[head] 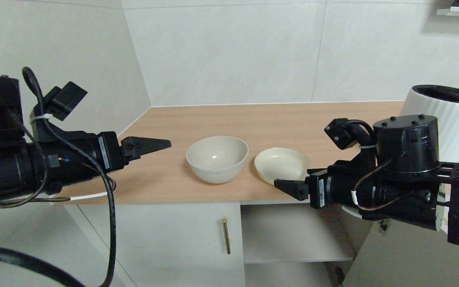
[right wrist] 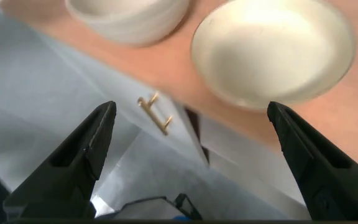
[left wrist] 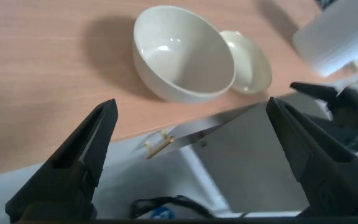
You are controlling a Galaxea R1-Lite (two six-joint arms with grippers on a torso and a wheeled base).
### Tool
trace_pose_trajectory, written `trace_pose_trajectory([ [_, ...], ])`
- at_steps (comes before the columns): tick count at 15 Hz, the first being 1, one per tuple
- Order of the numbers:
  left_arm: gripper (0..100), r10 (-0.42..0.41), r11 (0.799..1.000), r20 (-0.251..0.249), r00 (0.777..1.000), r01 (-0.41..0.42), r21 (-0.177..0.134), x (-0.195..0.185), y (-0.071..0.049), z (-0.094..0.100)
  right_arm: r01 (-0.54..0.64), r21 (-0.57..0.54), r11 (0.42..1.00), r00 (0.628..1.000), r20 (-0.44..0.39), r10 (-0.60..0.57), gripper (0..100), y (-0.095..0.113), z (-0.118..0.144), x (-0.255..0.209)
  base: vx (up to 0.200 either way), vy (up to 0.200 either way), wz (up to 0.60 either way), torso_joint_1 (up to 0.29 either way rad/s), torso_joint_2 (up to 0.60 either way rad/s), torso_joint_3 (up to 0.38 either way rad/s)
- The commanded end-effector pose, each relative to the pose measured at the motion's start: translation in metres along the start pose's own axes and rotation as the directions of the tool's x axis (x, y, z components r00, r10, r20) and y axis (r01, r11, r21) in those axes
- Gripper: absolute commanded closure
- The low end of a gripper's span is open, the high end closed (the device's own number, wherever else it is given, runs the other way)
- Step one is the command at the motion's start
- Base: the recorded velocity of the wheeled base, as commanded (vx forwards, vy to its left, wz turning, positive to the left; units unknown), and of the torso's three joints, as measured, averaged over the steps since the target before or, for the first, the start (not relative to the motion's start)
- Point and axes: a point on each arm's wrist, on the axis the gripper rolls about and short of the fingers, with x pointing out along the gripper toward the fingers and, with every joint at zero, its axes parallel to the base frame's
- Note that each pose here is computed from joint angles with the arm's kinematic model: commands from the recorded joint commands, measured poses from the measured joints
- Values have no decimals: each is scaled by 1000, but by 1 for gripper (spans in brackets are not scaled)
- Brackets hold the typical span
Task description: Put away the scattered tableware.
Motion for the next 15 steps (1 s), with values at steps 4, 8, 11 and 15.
trace_pose_trajectory([
  [4, 0, 14, 978, -37, 999, -21, -205, 27, 6, 10, 146, 218, 965, 989, -54, -137, 0, -8, 37, 13, 0, 0, 0, 0, 0, 0],
  [8, 0, 47, 934, -112, 993, -84, -348, 46, 11, 14, 310, 262, 914, 950, -62, -305, 0, -28, 44, 35, 0, 0, 0, 0, 0, 0],
  [11, 0, 119, 916, -166, 979, -173, -362, 77, 22, 2, 357, 259, 897, 934, -80, -348, 0, -37, 39, 45, 0, 0, 0, 0, 0, 0],
  [15, 0, 203, 893, -158, 966, -249, -375, 111, 21, -7, 357, 261, 897, 934, -80, -348, 0, -37, 39, 45, 0, 0, 0, 0, 0, 0],
])
